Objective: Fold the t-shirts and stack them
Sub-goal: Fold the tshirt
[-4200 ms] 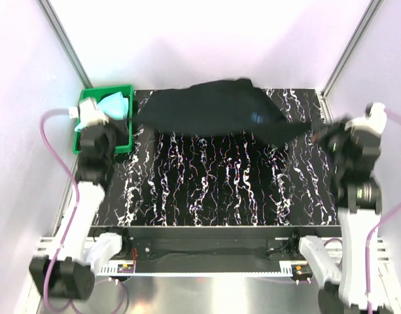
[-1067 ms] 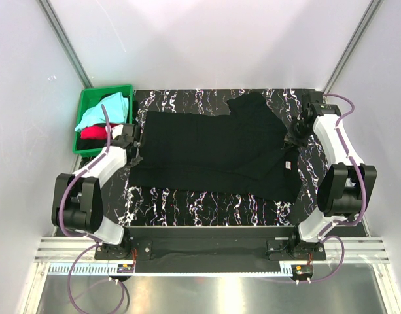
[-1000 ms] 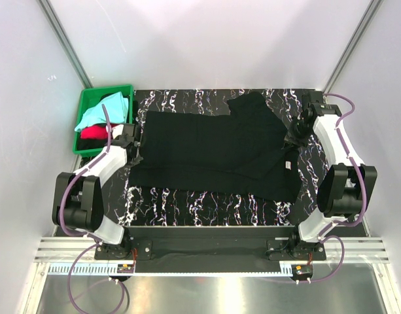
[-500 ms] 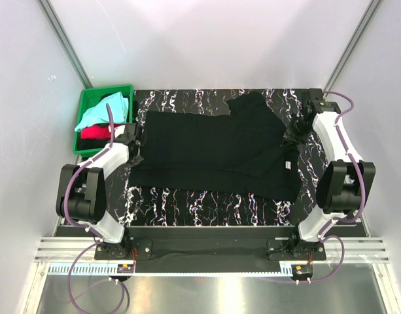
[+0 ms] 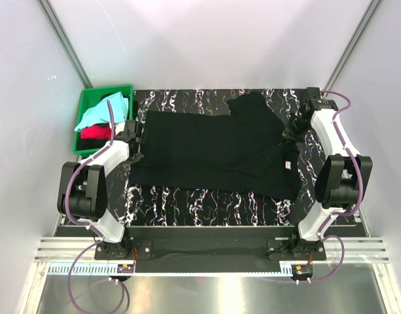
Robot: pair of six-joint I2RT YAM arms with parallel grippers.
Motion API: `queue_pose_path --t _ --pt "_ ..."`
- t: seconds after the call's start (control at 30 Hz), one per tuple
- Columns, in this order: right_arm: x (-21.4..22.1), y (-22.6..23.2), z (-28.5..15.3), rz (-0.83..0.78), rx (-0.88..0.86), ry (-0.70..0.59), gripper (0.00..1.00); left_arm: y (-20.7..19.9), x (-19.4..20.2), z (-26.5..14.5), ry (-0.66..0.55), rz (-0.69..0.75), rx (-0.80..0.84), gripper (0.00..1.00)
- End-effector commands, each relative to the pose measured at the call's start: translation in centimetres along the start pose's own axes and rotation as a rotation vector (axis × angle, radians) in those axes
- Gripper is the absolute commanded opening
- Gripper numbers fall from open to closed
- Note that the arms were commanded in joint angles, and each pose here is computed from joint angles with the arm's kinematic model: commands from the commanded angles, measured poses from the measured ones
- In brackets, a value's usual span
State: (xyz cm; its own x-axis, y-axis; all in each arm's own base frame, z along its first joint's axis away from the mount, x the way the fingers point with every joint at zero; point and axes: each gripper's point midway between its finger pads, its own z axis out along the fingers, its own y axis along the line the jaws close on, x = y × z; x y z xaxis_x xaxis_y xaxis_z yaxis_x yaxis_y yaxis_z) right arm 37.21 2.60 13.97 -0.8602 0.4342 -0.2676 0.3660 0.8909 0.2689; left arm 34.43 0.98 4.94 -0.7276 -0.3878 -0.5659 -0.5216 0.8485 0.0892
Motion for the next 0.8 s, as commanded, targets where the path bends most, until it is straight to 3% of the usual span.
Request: queue_pose_path --t 0.0,0.17,0.2,0.27,0.3,0.37,0.4,0.53,0.63,0.77 --pt "-1.1 0.5 -0.4 -0.020 -0.006 -0.046 0.00 -0.9 -2.6 -0.2 -0.066 -0.016 0.026 0.00" --pt "-1.4 0.7 -0.6 -0.021 -0.010 -0.054 0.00 -1.0 -2.2 0.2 -0.051 -0.007 0.020 0.07" --pt "-1.4 0.7 -0.5 -0.022 -0.010 -0.052 0.00 -0.9 -2.3 0.0 -0.054 -0.002 0.023 0.21" --pt "-1.6 0.8 -0.6 -0.020 -0.012 -0.057 0.00 -0.6 -2.7 -0.5 -0.065 0.014 0.016 0.36" --pt "-1.6 0.9 -0.6 -0.020 -0.013 -0.056 0.00 -0.3 -3.2 -1.5 -0.085 0.018 0.018 0.55" --pt "-1.6 0.9 -0.6 -0.019 -0.015 -0.057 0.00 0.2 -4.0 -2.9 -0.132 0.031 0.013 0.68" --pt "-1.6 0.9 -0.6 -0.019 -0.017 -0.056 0.00 0.5 -4.6 -4.3 -0.154 0.026 0.029 0.70" --pt "-1.6 0.9 -0.7 -0.022 -0.015 -0.055 0.00 -0.1 -4.7 -8.4 -0.201 0.013 0.134 0.70" --pt "-1.3 0.9 -0.5 -0.023 -0.018 -0.047 0.00 -3.1 -2.2 -10.4 -0.138 -0.014 0.354 0.56" --pt "-1.3 1.2 -0.3 -0.027 -0.026 -0.041 0.00 -5.2 1.6 -9.2 -0.061 0.004 0.447 0.44"
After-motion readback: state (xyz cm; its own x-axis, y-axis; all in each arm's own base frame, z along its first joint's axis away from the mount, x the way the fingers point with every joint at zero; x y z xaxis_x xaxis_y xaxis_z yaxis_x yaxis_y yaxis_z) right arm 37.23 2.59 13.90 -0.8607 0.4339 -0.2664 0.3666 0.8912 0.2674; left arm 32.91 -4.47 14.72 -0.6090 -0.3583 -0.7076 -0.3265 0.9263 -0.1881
